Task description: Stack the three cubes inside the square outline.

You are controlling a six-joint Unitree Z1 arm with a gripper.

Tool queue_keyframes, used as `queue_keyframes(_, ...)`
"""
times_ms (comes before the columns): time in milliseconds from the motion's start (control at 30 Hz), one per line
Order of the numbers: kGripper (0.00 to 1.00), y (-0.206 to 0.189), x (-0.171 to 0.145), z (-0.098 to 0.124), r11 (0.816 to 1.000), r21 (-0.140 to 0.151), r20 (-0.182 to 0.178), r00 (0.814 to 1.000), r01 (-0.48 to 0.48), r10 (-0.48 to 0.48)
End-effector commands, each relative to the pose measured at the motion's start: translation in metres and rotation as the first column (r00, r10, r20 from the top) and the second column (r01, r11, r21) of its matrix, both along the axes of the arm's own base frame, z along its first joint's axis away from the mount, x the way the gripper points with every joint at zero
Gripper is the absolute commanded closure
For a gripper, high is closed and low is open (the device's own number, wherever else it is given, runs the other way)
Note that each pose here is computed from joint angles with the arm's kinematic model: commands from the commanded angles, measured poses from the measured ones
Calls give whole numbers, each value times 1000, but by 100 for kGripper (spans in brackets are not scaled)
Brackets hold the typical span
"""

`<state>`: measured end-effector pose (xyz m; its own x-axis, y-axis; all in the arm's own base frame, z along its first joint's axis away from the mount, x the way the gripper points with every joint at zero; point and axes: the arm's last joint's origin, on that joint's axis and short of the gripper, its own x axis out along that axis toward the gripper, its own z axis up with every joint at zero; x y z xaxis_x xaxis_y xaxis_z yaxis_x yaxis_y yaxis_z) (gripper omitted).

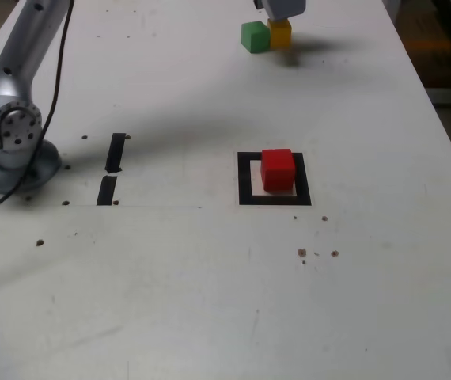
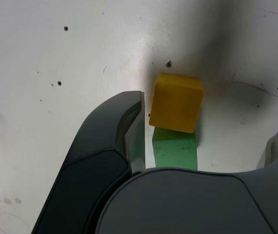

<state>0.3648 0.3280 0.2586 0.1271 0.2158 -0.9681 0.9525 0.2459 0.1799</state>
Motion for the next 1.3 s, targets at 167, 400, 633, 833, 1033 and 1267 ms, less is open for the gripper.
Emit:
queue_keyframes(167,9,4,2,-13,1000,-20,-14,1000,24,-25)
queue_keyframes(400,9,7,5,-30,997,-52,-35,998,58,-60)
queue_keyframes(633,13,6,8,-33,995,-70,-24,997,77,-79)
queue_keyframes(833,15,2,12,-30,992,-83,9,996,94,-94)
queue_keyframes(1033,15,4,12,-22,994,-61,19,996,91,-90)
queue_keyframes(1267,15,7,14,-15,995,-36,37,995,89,-88)
